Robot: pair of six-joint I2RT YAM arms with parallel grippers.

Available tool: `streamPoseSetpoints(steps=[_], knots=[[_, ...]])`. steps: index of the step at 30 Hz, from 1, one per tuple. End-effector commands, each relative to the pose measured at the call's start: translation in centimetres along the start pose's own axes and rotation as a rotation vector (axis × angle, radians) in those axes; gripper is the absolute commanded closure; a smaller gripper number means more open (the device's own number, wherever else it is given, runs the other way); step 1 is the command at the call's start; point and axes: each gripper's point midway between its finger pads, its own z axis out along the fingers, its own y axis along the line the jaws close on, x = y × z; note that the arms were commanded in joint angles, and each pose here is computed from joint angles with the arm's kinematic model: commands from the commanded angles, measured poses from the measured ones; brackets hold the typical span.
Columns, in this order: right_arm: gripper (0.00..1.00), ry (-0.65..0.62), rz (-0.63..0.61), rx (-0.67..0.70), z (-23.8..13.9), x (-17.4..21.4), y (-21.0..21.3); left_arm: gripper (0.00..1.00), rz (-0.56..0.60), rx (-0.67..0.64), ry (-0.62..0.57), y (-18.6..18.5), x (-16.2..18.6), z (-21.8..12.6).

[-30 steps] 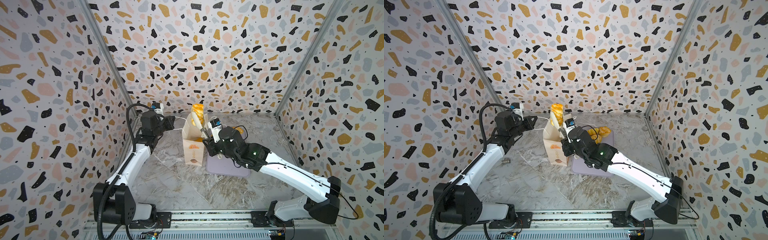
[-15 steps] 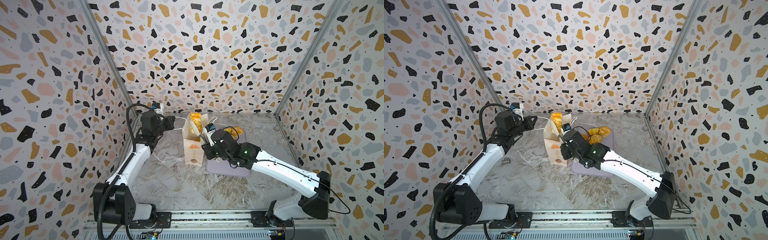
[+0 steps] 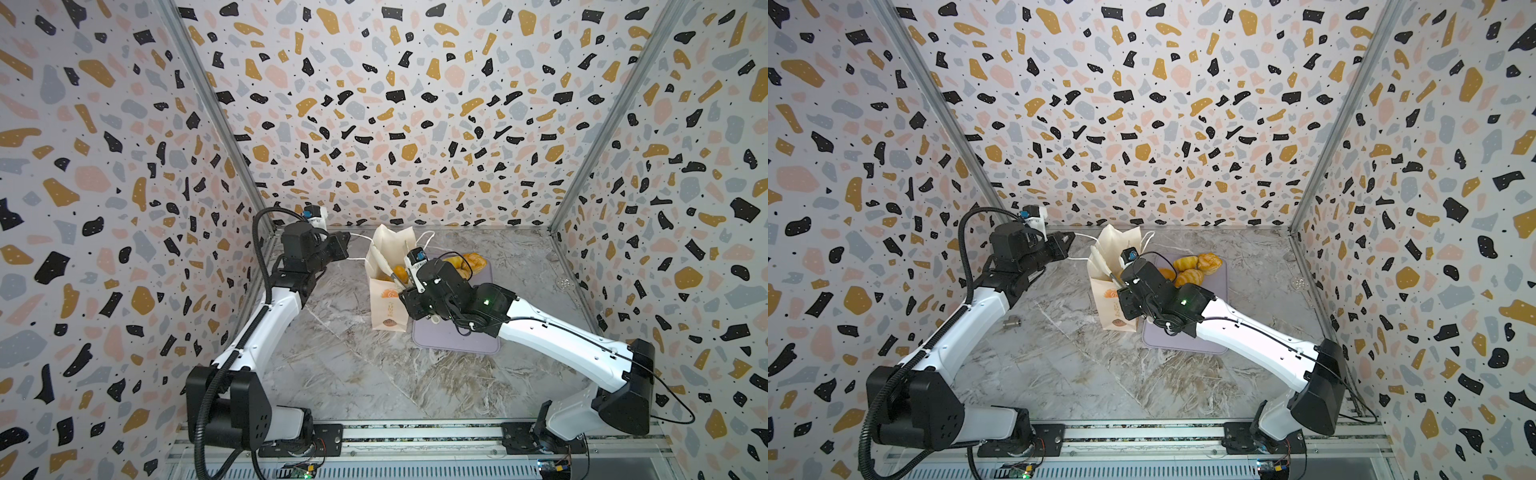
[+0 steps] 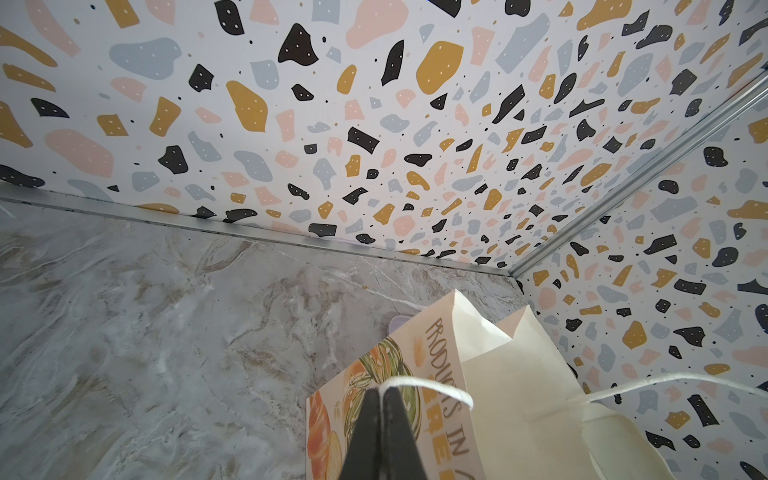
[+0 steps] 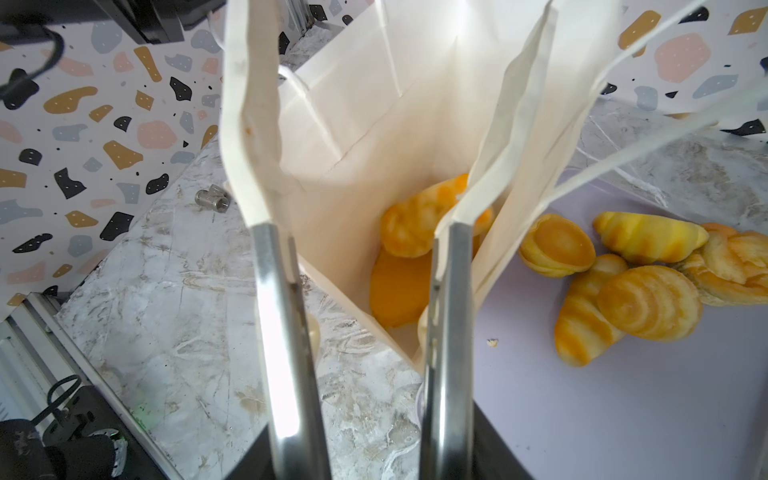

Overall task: Place the fake bread into the paper bag
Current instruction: 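Lower the roll into the bag and open the tongs to release it, then lift the open tongs out of the bag and move over the tray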

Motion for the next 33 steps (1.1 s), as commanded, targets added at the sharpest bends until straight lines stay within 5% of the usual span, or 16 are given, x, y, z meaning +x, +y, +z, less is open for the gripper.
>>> streamPoseSetpoints(steps=[1,16,33], knots=[[0.48,-0.075,0.022,-0.003,-2.3,-2.4,0.1,1.0,0.014,0.014,-0.027,-0.5,-0.4,-0.4],[0.45,-0.249,0.102,-0.106,-6.1,-5.4,0.7,1.0,0.009,0.018,-0.026,-0.5,-0.4,-0.4],[0.44,-0.304,0.139,-0.042,-9.5,-4.7,-4.5,1.0,0.022,0.029,-0.033,-0.5,-0.1,-0.1]])
